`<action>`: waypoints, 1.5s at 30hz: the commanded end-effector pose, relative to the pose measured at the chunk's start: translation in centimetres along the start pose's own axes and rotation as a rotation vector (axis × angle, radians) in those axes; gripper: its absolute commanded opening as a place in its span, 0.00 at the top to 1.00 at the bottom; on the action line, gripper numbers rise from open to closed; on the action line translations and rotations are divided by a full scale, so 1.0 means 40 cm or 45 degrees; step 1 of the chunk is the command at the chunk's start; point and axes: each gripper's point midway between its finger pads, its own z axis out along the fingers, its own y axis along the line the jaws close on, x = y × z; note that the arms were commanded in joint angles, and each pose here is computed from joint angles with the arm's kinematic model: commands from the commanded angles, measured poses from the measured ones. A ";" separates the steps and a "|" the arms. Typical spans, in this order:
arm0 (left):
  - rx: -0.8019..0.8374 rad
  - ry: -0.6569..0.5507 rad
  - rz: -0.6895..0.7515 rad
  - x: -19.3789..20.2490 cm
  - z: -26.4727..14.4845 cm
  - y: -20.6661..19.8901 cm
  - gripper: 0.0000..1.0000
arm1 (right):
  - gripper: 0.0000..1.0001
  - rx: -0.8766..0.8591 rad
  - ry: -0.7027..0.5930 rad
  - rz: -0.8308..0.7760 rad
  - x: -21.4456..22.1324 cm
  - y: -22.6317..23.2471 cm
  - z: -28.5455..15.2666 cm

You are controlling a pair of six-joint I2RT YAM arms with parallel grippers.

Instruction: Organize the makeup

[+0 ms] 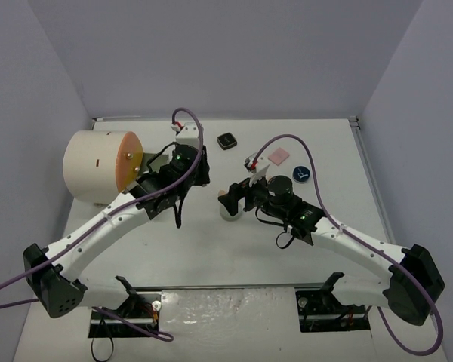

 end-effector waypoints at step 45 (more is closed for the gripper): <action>-0.622 0.508 0.554 0.055 0.219 0.378 0.40 | 0.00 0.440 -0.069 -0.096 -0.033 -0.178 -0.168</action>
